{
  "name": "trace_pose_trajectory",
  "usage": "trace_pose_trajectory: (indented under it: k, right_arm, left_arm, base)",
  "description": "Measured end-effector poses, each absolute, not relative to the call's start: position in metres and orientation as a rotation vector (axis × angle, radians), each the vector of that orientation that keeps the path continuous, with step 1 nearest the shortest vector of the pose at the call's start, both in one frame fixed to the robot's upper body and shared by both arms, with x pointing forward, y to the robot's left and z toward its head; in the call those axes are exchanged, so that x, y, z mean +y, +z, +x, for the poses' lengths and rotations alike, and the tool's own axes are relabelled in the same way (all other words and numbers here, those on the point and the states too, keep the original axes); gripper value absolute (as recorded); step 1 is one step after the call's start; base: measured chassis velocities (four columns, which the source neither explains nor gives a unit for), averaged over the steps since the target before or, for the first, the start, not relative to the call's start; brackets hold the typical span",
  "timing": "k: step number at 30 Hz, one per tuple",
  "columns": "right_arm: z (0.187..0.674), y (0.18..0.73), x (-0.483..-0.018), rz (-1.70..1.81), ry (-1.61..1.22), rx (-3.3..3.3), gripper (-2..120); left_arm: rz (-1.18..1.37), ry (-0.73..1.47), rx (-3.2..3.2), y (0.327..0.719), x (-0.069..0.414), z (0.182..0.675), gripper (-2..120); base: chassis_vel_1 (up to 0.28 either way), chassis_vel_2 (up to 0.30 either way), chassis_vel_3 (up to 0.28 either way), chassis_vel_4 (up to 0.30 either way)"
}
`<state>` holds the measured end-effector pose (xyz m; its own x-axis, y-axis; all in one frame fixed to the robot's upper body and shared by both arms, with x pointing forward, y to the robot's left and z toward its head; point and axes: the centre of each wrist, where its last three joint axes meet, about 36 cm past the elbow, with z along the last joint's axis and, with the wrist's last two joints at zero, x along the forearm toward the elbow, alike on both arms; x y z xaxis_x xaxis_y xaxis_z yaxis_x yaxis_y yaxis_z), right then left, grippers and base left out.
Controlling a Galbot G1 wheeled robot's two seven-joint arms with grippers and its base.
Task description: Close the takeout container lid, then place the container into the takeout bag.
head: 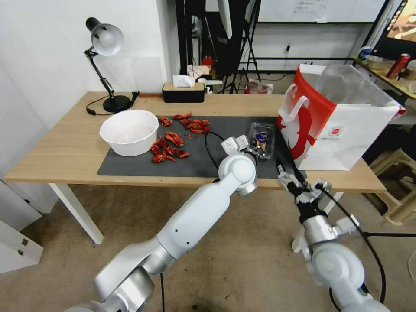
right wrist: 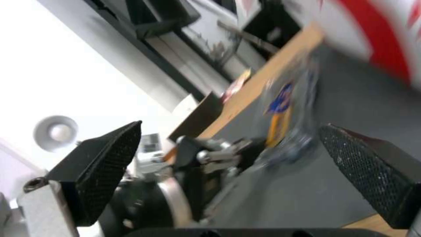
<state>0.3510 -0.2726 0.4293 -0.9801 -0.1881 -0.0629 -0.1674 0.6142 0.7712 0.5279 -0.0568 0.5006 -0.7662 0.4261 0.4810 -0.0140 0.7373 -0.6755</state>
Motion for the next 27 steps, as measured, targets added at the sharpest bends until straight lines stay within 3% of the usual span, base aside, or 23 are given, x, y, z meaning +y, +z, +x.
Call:
trace_pose_trajectory:
  k: [10,27]
  right_arm:
    - [0.382,0.463,-0.269,0.309,-1.478,-2.609,100]
    - [0.425,0.499,-0.261,0.136,-1.365,-2.53,100]
  left_arm:
    - [-0.294,0.914,-2.297,0.5,-0.054,0.53,0]
    - [-0.288,0.919,-2.294,0.496,-0.053,0.53,0]
  base:
    - [0.0,0.0,0.0,0.0]
    - [0.0,0.0,0.0,0.0]
